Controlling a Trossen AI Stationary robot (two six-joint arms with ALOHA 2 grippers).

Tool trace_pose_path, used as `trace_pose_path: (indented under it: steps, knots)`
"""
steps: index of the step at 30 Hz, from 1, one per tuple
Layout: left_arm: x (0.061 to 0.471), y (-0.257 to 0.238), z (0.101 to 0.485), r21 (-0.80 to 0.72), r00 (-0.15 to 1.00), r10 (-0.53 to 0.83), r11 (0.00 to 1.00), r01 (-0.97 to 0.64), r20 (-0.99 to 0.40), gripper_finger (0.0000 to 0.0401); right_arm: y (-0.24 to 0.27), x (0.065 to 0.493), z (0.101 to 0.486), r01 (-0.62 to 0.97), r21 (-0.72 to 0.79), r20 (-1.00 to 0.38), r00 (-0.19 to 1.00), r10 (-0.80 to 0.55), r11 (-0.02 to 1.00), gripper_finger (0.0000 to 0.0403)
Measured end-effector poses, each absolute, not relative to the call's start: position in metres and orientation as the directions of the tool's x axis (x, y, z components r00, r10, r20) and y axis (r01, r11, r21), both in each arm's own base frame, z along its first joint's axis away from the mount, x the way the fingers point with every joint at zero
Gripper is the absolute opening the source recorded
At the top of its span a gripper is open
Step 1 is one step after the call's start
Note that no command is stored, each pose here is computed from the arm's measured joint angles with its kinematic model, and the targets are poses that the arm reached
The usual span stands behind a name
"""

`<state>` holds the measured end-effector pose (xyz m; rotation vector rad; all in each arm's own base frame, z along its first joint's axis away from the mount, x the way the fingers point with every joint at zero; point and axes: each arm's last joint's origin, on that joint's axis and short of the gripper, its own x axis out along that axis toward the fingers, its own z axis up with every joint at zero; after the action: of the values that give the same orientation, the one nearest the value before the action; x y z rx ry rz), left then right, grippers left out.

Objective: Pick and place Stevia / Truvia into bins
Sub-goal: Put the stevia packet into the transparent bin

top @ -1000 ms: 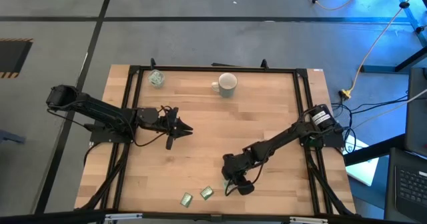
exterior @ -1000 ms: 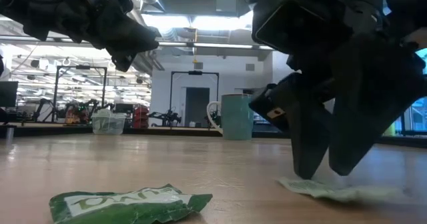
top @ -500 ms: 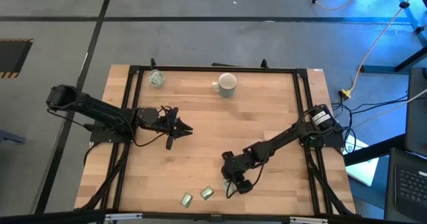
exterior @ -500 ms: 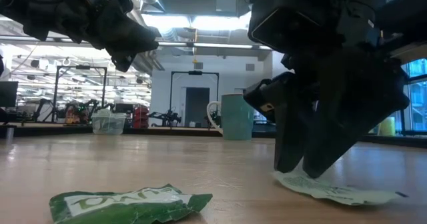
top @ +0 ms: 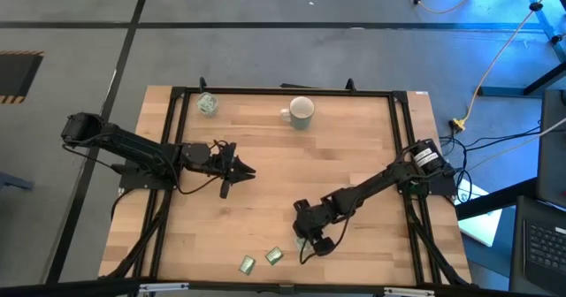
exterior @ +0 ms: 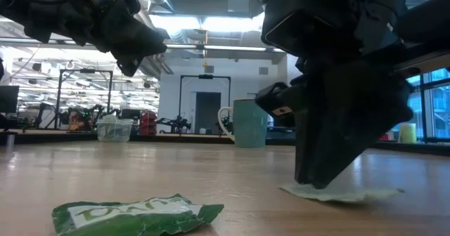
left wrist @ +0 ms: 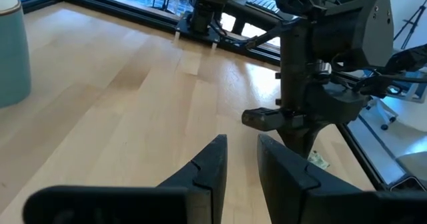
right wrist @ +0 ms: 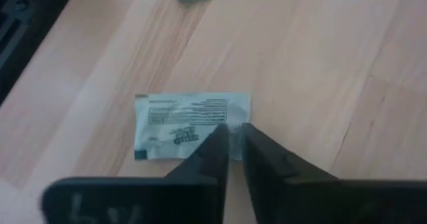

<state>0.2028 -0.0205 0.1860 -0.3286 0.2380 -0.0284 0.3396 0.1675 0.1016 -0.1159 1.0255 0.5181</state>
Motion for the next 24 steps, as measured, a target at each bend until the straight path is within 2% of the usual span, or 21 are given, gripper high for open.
trace_pose_path:
  steps: [4,9,13,21,24]
  knots:
    - [0.203,-0.020,0.186,-0.325,0.971,-0.066,0.946,-0.013,-0.231,0.0077,0.167,0.340,0.100,-0.474,0.132,-0.843,0.409,0.350,0.871,0.0009]
    - [0.203,-0.020,0.185,-0.325,0.970,-0.066,0.946,-0.013,-0.232,0.0077,0.165,0.340,0.101,-0.440,0.052,-0.850,0.452,0.272,0.896,0.0004]
    - [0.203,-0.020,0.185,-0.324,0.970,-0.066,0.946,-0.014,-0.233,0.0077,0.158,0.342,0.108,-0.424,0.042,-0.841,0.474,0.261,0.905,0.0003]
    - [0.203,-0.019,0.185,-0.350,0.973,-0.007,0.934,-0.076,-0.232,0.0077,0.148,0.346,0.150,-0.328,-0.234,-0.780,0.625,0.025,0.915,0.0001]
    - [0.203,-0.019,0.187,-0.359,0.977,-0.008,0.931,-0.070,-0.212,0.0077,0.148,0.350,0.160,-0.308,-0.309,-0.766,0.641,-0.044,0.900,0.0001]
